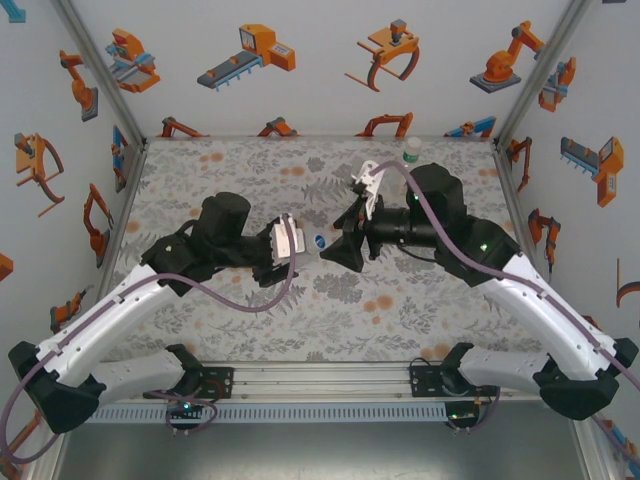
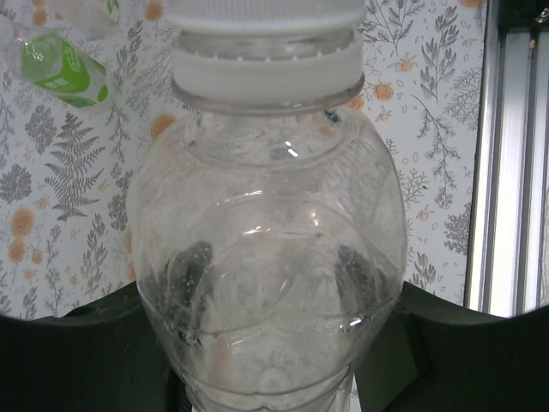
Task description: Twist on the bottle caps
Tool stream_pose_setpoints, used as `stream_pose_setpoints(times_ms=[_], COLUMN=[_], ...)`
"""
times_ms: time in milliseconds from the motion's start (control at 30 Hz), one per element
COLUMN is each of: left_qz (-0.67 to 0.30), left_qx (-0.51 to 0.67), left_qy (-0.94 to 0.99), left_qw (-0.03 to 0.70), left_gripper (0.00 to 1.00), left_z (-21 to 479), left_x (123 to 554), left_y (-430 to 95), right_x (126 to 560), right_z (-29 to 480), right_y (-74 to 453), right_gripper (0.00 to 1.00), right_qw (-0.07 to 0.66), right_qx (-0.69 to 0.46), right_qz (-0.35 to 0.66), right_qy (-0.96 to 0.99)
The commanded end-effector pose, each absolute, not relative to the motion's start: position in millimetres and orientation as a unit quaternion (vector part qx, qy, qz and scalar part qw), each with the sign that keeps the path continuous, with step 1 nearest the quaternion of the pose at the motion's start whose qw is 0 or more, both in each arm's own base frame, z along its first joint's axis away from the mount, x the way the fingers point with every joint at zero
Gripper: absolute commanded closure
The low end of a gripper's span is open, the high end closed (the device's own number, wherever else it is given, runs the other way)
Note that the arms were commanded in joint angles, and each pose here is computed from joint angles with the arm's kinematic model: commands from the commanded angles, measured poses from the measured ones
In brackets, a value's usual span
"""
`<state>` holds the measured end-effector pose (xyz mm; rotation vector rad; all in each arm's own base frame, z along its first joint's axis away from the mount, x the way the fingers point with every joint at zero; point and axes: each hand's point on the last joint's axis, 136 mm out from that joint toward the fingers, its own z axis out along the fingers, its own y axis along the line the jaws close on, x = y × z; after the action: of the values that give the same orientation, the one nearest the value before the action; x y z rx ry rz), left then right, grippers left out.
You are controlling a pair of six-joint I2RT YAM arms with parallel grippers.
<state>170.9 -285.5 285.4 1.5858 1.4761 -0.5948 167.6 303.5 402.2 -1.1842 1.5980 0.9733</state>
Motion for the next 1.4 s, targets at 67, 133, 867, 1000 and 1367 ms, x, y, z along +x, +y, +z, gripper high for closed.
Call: stream_pose_setpoints(times_ms=[67, 133, 867, 1000, 1367], left_qz=[-0.263, -0.269, -0.273, -0.273, -0.271], left_qx=[0.642, 0.642, 0.643, 0.643, 0.643], left_qy=[0.567, 0.565, 0.564, 0.563, 0.563], left_qw=[0.443, 0.444, 0.441, 0.441, 0.443], left_gripper=[1.0, 1.0, 1.0, 1.0, 1.0], left_z=[296.7, 299.5, 300.8, 301.4, 301.6], left_x=[158.5, 156.3, 151.7, 151.1, 151.7], left_y=[-287.1, -287.3, -284.9, -284.7, -284.3], right_x=[129.7, 130.1, 136.3, 137.4, 141.6], right_z=[410.2, 407.6, 408.9, 406.5, 405.4], right_y=[307.1, 309.6, 327.8, 327.8, 327.9], right_gripper=[0.37, 0.39, 0.58, 0.59, 0.79], right_qw=[0.463, 0.464, 0.484, 0.482, 0.479], right_qx=[-0.641, -0.658, -0.665, -0.664, -0.65], right_qz=[0.369, 0.36, 0.374, 0.372, 0.376], right_qy=[0.488, 0.471, 0.429, 0.433, 0.456])
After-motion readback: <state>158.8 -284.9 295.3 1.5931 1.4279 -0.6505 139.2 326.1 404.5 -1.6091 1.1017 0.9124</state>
